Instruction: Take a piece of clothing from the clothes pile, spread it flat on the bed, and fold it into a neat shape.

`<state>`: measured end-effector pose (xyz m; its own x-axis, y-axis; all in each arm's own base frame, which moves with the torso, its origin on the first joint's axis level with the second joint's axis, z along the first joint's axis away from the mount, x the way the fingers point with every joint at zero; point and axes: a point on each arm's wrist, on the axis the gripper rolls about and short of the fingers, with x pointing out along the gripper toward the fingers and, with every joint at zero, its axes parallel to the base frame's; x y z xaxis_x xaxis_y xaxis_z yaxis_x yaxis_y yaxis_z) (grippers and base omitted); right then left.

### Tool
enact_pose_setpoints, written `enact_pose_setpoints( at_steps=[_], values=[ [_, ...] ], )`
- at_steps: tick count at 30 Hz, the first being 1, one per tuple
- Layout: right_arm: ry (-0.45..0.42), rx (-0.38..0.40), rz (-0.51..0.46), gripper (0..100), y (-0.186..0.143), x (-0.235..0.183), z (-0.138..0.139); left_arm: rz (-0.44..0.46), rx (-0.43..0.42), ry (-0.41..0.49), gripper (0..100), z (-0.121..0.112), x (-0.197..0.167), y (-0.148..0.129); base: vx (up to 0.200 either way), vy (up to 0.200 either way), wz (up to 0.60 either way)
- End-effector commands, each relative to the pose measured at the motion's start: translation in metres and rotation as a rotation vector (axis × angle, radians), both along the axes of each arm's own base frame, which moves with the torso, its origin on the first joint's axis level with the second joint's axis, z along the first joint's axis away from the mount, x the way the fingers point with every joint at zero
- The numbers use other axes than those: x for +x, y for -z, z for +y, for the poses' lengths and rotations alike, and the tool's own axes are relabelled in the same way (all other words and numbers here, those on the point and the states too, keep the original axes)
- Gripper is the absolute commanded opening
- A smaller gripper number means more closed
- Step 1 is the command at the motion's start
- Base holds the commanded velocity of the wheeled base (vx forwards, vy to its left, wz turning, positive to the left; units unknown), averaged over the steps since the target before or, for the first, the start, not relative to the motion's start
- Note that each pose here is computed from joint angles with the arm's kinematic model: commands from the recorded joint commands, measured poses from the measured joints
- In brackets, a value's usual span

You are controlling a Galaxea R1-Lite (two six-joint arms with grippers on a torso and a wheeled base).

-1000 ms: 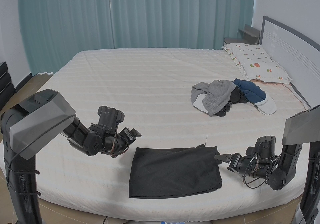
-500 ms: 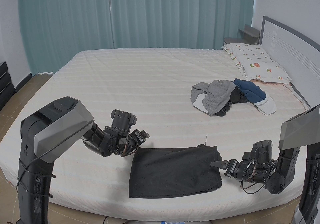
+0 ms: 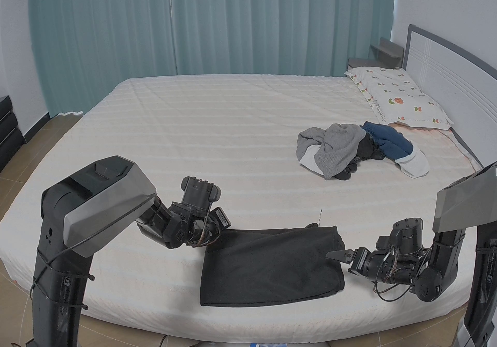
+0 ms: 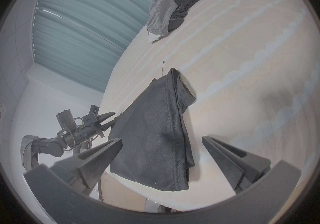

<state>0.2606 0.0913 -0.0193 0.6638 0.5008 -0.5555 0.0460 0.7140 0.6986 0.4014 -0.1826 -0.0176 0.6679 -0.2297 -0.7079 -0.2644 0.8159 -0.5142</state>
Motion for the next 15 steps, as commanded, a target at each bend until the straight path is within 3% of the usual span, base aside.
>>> enact_pose_setpoints(
  at_steps=[1, 15],
  values=[
    [-0.009, -0.009, -0.002, 100, 0.000, -0.002, 0.000, 0.006, 0.016, -0.013, 0, 0.000, 0.000, 0.006, 0.000, 0.000, 0.00],
    [-0.105, -0.046, -0.020, 100, 0.003, -0.018, 0.014, -0.008, 0.074, -0.082, 0, 0.001, -0.004, 0.007, 0.000, 0.000, 0.00]
  ],
)
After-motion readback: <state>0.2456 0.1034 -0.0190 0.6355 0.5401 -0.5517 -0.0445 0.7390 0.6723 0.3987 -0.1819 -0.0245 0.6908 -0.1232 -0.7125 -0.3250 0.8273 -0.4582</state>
